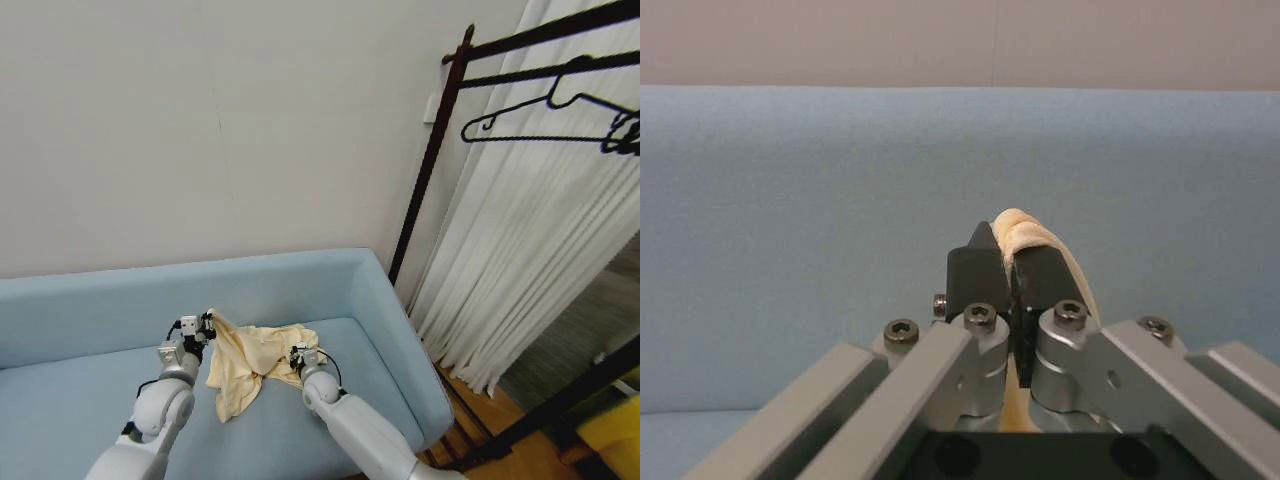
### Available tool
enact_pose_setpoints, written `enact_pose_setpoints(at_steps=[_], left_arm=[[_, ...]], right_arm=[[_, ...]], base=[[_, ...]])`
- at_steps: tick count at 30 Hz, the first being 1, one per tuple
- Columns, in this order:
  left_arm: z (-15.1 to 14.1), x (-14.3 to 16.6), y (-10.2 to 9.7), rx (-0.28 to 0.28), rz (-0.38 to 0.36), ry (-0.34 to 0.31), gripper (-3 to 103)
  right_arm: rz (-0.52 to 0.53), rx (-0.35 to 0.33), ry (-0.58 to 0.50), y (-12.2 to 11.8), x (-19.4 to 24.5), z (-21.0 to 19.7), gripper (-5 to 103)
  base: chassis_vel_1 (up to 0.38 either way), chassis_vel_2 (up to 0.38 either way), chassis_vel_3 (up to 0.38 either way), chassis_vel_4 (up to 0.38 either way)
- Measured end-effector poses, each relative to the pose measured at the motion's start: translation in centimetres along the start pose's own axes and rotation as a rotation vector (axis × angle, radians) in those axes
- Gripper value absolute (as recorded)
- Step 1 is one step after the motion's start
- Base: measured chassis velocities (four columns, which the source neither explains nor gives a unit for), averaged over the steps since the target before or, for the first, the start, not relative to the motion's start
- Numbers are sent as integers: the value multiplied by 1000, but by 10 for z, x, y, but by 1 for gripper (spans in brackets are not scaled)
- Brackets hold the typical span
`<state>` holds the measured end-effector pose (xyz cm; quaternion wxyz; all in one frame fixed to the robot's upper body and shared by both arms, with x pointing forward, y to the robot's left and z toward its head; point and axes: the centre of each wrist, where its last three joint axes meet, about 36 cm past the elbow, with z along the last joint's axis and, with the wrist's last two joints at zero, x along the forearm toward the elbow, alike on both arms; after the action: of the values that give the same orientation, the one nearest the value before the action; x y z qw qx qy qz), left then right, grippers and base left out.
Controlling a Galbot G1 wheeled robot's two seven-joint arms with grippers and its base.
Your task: Pick up the clothes from the sofa and hang them on the clothes hanger.
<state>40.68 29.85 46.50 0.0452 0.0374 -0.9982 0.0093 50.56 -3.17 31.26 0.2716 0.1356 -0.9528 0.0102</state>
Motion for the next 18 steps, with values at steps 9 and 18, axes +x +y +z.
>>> enact_pose_setpoints(at_steps=[9,18], left_arm=[[0,1,1,-4,-1,3,1],[1,1,2,-8,0,4,1]], right_arm=[[6,19,-22,-2,9,-1,28],[29,50,-87,-16,26,-15,28]], base=[[0,0,0,0],[0,0,0,0]])
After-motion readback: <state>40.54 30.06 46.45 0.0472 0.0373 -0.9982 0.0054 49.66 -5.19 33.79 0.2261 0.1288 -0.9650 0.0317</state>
